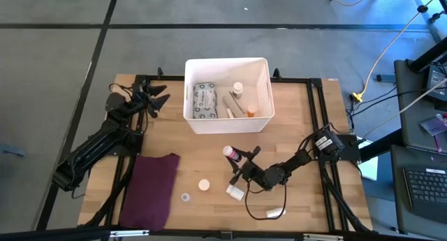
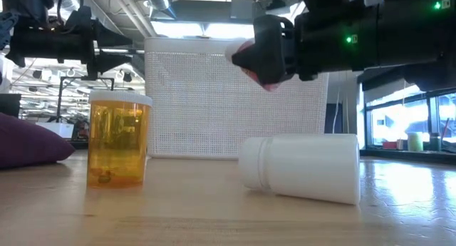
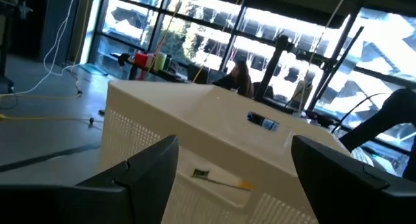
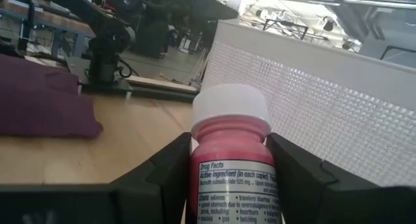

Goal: Pick & place medical supplies in basket/bin
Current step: Put the pink pill bottle into the white bin

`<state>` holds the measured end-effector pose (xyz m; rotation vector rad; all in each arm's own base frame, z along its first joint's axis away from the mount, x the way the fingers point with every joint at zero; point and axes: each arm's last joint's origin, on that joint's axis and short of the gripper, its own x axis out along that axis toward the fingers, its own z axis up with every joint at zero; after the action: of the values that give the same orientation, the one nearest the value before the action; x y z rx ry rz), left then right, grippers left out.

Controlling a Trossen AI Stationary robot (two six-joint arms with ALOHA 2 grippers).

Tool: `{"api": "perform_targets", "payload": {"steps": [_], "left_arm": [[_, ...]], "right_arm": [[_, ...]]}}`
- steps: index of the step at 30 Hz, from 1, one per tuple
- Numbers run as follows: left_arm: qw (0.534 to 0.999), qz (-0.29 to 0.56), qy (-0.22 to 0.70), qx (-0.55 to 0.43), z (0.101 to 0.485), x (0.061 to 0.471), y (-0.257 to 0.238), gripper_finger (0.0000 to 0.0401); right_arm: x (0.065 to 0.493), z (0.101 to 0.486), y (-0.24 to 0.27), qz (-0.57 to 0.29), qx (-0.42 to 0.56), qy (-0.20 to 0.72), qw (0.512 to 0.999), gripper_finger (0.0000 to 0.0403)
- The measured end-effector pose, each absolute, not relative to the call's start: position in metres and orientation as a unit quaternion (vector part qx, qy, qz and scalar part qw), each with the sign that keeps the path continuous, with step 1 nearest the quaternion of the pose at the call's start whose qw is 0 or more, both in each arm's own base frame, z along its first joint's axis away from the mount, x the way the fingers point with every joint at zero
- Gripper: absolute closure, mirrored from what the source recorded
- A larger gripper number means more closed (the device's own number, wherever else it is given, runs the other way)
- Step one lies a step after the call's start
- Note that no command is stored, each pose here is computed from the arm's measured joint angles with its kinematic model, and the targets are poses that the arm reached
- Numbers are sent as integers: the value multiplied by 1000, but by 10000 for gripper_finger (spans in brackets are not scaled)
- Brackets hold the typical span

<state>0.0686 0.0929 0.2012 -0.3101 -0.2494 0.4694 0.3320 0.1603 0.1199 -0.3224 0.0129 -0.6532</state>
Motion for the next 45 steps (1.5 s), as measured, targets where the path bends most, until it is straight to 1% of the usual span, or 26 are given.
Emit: {"api": "perform_targets", "payload": {"steps": [4, 6, 10, 13, 16, 18, 20, 22, 24, 27, 32, 37, 43, 45], "left_arm": [[950, 205, -179, -152, 214, 68, 89, 111], [953, 179, -211, -123, 223, 67, 85, 111], [969, 96, -222, -61, 254, 67, 75, 111], [976, 42, -211, -38, 280, 67, 67, 111], [984, -7, -175, -19, 303, 69, 61, 111], [989, -24, -147, -25, 313, 71, 59, 111], [991, -19, -120, -57, 319, 76, 59, 111], [991, -1, -100, -94, 322, 81, 62, 111], [991, -5, -78, -106, 323, 89, 64, 111], [990, -41, -45, -126, 319, 106, 67, 111], [989, -101, 5, -113, 310, 143, 64, 111], [989, -114, 49, -75, 306, 182, 53, 111], [989, -49, 142, 19, 302, 223, 31, 111], [985, -46, 159, 43, 300, 234, 22, 111]], "right_arm": [[332, 120, 160, -320, -157, 5, 934, 220], [332, 120, 160, -320, -158, 6, 934, 220], [332, 120, 161, -320, -165, 8, 933, 220], [331, 124, 160, -322, -174, 2, 930, 220], [331, 128, 161, -324, -192, 7, 926, 220], [333, 134, 161, -326, -194, 3, 925, 220], [334, 140, 162, -328, -209, 5, 921, 220], [337, 145, 163, -330, -232, 9, 915, 220], [341, 151, 166, -332, -265, 17, 905, 220], [347, 161, 169, -336, -308, 25, 890, 220], [357, 178, 175, -342, -364, 36, 865, 220], [361, 187, 177, -354, -391, 52, 848, 220], [363, 192, 178, -372, -409, 83, 829, 220], [364, 194, 178, -374, -414, 85, 826, 220]]}}
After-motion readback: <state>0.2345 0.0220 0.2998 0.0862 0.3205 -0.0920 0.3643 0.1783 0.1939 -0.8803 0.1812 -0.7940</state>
